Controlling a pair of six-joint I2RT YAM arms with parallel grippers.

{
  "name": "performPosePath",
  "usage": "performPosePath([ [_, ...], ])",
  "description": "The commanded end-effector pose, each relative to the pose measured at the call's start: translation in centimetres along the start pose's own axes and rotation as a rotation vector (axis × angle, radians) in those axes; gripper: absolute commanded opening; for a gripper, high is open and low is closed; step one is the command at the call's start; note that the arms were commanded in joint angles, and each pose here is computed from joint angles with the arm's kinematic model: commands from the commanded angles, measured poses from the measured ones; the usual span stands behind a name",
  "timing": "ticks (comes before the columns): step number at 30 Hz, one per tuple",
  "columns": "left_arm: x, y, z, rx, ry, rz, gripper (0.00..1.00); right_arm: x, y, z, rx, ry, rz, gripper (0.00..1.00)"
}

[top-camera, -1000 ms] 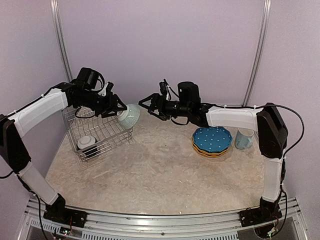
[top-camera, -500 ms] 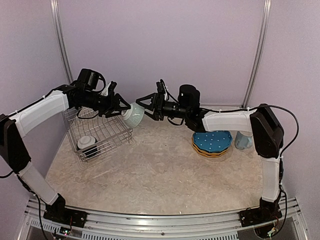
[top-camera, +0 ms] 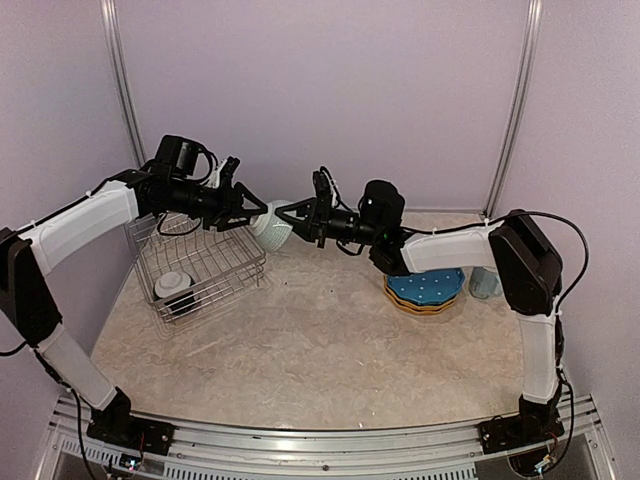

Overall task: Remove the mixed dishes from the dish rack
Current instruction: Pass from the left arm to the right, then place the bowl at the corner of the board.

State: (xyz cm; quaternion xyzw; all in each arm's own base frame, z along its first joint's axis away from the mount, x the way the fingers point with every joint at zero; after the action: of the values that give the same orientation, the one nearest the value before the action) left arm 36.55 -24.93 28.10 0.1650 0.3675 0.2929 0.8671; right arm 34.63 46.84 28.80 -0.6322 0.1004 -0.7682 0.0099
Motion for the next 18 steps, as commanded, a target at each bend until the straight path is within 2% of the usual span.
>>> performPosePath([
  [1, -0.1, -0.9, -0.3, 0.007, -0.041, -0.005, 0.33, 2.2, 0.0, -1.4, 0.032, 0.066, 0.068, 0.09],
  [3, -0.3, -0.9, -0.5, 0.008, -0.048, -0.003, 0.37, 2.1, 0.2, -1.4, 0.023, 0.083, 0.040, 0.00],
  [10, 0.1, 0.0, -0.3, -0.020, -0.064, 0.052, 0.64, 2.6, 1.7, -0.8, -0.031, 0.194, -0.074, 0.00],
  [12, 0.2, 0.5, -0.1, -0.034, -0.073, 0.078, 0.72, 2.1, 2.3, -0.8, -0.042, 0.224, -0.139, 0.00],
  [18, 0.6, 1.8, 0.2, -0.068, -0.095, 0.157, 0.87, -0.4, 6.2, -0.4, -0.108, 0.340, -0.458, 0.00],
])
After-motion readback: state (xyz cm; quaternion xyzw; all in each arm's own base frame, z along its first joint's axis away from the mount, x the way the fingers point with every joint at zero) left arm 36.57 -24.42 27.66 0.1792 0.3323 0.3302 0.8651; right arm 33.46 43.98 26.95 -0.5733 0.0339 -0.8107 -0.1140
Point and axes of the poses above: each gripper's point midway between its finger pads, its own y axis back along the fingers, its own x axis along the line the jaws close on, z = x × y, the point moved 2 cm from there along y, back along the fingers, and after that the axes turned 14 degrees about -y, right-handed, at the moved point
